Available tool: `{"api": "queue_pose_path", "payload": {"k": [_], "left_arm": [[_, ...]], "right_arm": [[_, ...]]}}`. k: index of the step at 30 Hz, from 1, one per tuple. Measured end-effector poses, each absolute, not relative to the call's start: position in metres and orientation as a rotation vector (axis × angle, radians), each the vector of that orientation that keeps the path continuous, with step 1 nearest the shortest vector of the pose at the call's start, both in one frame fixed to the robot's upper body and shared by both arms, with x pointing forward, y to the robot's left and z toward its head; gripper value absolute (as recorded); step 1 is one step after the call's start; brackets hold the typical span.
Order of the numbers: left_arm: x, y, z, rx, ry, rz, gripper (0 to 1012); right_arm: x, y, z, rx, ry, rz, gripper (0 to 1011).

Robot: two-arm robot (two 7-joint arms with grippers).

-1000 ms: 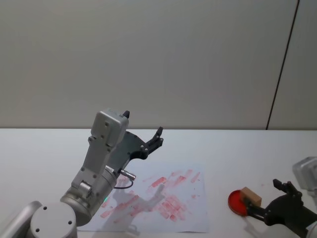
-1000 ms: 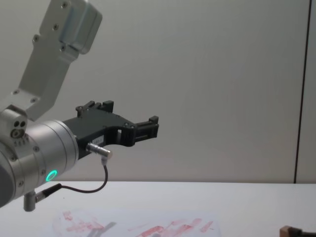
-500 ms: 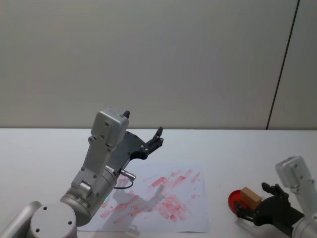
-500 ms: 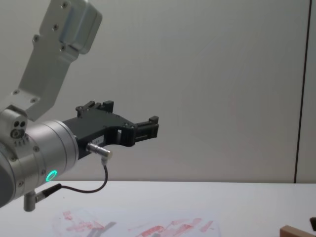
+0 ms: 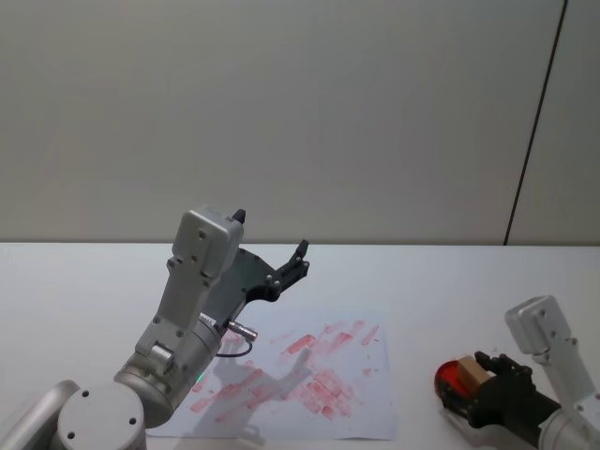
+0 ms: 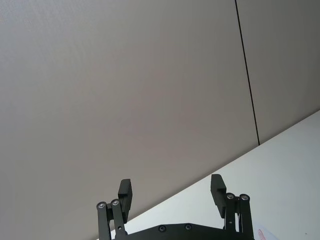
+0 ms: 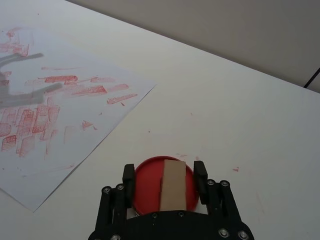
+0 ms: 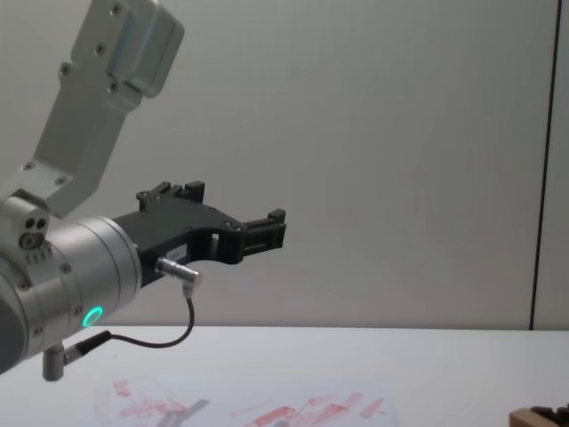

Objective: Use the one hand to pick up the stamp and affix it onto the A4 paper.

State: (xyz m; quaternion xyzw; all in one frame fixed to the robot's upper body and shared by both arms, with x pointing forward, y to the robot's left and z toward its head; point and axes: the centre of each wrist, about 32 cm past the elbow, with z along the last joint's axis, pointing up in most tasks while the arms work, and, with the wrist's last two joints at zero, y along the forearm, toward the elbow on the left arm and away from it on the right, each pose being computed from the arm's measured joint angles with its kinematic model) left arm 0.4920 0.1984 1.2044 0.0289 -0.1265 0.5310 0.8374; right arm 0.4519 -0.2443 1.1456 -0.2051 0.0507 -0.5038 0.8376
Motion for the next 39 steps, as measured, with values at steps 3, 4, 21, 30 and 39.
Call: {"api": "queue_pose_path", "payload": {"k": [3,4,21,30,39], "left_arm": [[0.492,0.198,1.204,0.061,-0.268,1.124,1002],[0.492,0.198,1.204,0.061,-0.268,1.124,1002],[0.492,0.198,1.204,0.061,-0.268,1.124,1003],[0.492,0.198,1.204,0.061,-0.268,1.124,1002],[0.492,0.198,1.204,0.061,-0.268,1.124,1003]], "right_arm": [[0.453,-0.243,1.145,-0.434,0.11,-1.063,645],[0.453,-0.243,1.145,-0.435,0.11,-1.062,603],[0.455,-0.242,1.143,-0.438,0.116,-1.057,218],[0.458,-0.24,1.145,-0.407,0.091,-1.055,218],[0.467,-0.23,1.155,-0.304,0.047,-1.034,219]]}}
